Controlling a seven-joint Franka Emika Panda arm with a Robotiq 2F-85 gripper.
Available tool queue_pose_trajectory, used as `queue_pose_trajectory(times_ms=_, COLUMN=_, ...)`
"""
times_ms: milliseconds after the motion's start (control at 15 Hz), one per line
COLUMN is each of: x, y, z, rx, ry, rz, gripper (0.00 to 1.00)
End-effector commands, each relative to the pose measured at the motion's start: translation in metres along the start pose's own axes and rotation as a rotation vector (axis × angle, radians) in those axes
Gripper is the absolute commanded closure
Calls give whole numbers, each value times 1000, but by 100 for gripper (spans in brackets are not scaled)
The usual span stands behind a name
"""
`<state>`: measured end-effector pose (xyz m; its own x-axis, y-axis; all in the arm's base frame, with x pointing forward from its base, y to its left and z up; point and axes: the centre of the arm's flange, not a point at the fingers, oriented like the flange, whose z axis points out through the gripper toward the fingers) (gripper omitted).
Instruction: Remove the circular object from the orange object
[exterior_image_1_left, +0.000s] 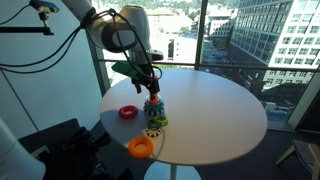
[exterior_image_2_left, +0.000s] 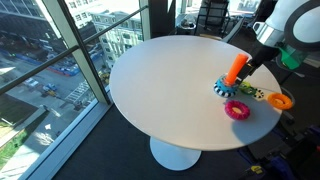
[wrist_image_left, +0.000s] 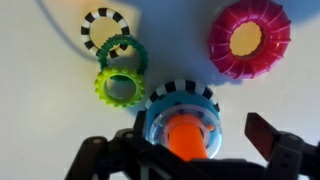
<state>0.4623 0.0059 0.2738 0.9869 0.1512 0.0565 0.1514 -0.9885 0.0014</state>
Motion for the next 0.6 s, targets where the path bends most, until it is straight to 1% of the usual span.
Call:
queue_pose_trajectory(times_ms=0, x=0, y=1, z=6, rx=-22, ry=13, rz=30, gripper=0)
queue_pose_trajectory(times_ms=533, x=3, y=1, z=26, rx=-32, ry=45, rz=61, gripper=0)
